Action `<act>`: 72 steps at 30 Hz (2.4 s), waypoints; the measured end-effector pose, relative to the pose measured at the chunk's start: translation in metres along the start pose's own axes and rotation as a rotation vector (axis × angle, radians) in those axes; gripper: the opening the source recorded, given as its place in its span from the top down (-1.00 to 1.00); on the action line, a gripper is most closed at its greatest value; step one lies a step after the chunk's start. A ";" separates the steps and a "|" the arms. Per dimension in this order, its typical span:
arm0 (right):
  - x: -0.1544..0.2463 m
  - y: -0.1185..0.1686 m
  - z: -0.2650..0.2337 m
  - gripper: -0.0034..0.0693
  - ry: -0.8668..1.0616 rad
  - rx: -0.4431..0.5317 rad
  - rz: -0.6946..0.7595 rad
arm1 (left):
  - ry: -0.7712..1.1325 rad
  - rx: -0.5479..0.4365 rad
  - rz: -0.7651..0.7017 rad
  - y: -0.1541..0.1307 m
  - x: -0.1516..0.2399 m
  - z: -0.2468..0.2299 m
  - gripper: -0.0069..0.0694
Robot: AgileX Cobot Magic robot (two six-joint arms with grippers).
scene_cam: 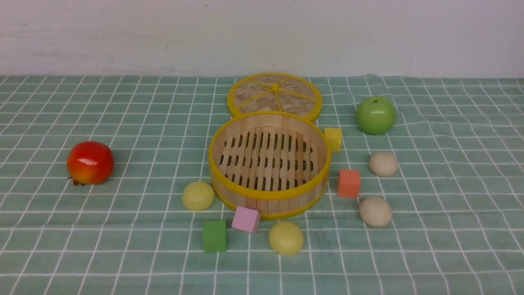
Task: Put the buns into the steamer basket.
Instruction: Use the left arm to grab a steamed stuffed bun
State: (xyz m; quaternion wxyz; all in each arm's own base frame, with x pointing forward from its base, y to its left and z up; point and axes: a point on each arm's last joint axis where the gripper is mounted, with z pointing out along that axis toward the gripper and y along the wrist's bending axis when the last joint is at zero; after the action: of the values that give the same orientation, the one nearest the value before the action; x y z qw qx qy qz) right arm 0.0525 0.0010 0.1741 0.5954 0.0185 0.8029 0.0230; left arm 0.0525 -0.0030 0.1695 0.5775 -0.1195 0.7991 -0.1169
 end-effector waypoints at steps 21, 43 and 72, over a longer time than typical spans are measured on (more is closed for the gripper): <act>0.000 0.000 0.000 0.25 0.000 0.000 0.000 | 0.000 0.000 0.000 0.000 0.000 0.000 0.20; 0.000 0.000 0.000 0.25 0.000 0.000 0.000 | -0.382 0.248 -0.598 -0.011 -0.039 -0.010 0.23; 0.000 0.000 0.000 0.25 0.000 0.000 0.000 | 0.874 0.194 0.274 -0.144 -0.129 0.195 0.86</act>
State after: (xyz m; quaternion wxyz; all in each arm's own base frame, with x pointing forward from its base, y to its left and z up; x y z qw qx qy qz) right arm 0.0525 0.0010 0.1741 0.5954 0.0185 0.8029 0.0230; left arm 0.2856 -0.1066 0.2721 0.2054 0.1020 0.9612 -0.1532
